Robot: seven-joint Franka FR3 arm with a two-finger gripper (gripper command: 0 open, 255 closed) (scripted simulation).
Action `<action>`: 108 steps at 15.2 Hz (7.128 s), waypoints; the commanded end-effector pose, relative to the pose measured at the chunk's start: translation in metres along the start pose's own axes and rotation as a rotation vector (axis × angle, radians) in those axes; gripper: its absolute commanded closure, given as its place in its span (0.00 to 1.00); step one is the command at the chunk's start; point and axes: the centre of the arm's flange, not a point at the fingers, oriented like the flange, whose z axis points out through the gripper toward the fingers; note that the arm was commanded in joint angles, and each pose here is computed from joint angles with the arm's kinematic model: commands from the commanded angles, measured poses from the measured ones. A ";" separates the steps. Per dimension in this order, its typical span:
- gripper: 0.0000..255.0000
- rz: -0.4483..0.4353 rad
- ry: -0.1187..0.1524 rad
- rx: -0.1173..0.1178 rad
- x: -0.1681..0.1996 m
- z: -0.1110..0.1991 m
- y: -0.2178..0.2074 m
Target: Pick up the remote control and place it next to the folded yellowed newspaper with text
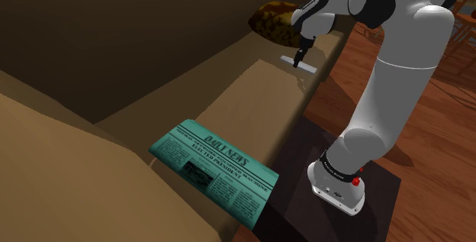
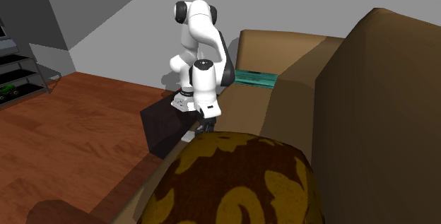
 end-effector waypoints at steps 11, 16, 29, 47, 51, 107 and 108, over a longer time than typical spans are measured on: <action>1.00 0.000 0.000 0.000 0.000 0.004 0.000; 1.00 0.000 0.000 0.000 0.000 0.004 0.000; 1.00 0.000 0.000 0.000 0.001 -0.059 0.002; 1.00 0.000 0.000 0.000 0.045 -0.097 -0.149; 1.00 0.000 0.000 0.000 0.060 -0.100 -0.199; 1.00 0.000 0.000 0.000 0.221 -0.071 -0.764; 1.00 0.000 0.000 0.000 0.221 -0.065 -0.764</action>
